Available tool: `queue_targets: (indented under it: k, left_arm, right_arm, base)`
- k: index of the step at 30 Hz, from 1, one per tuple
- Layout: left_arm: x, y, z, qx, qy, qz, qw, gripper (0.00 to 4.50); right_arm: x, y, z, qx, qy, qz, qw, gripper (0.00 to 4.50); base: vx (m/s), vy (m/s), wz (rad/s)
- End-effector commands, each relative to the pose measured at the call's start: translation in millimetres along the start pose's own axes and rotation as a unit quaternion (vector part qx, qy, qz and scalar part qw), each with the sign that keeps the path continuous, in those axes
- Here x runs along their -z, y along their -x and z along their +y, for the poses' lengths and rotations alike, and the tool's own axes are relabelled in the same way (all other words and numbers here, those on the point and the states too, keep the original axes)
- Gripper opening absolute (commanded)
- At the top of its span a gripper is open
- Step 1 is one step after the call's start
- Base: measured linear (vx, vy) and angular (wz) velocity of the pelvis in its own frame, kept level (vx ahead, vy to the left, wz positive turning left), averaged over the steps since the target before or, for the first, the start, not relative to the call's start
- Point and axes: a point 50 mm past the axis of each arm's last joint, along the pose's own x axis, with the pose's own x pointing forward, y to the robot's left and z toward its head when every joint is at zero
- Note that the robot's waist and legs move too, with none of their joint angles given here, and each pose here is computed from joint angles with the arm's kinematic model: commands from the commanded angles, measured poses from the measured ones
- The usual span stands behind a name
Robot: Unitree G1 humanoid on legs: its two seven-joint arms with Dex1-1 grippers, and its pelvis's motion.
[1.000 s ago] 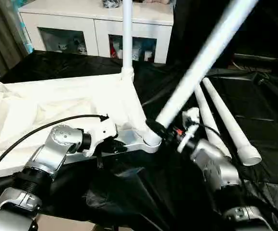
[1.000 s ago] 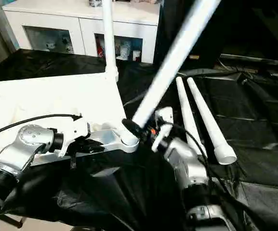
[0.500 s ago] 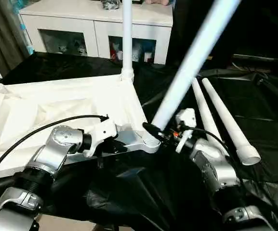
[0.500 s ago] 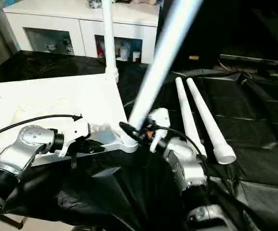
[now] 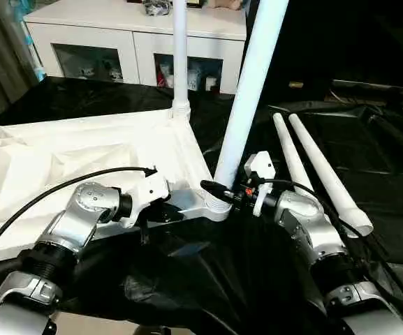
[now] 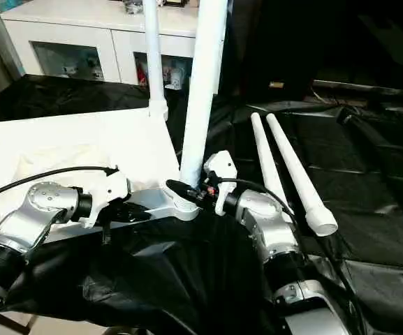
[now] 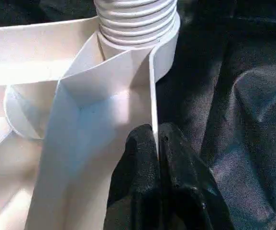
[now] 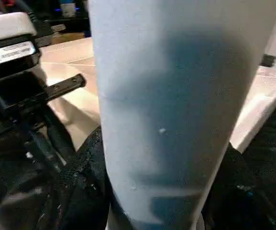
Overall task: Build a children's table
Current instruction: Insert table leg to table base
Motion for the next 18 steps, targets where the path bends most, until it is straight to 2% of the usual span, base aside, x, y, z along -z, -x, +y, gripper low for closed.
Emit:
queue_targets:
  k: [1,10,18]
  left_arm:
    - [-9.7,1.0,-2.6,0.024,-0.025,-0.022,0.999,0.00]
    - [-15.4,5.8,-4.6,0.067,-0.056,-0.007,0.996,0.00]
    - [-26.9,11.1,0.0,0.069,-0.069,-0.012,0.995,0.00]
  right_arm:
    - [32.6,12.5,3.5,-0.020,-0.047,0.074,0.996,1.90]
    - [27.6,19.4,-1.5,-0.076,-0.033,0.098,0.992,1.90]
    - [20.5,23.3,-1.4,-0.116,-0.023,0.089,0.989,1.90]
  base:
    - [0.000,0.000,0.00]
    - [0.000,0.000,0.00]
    - [0.000,0.000,0.00]
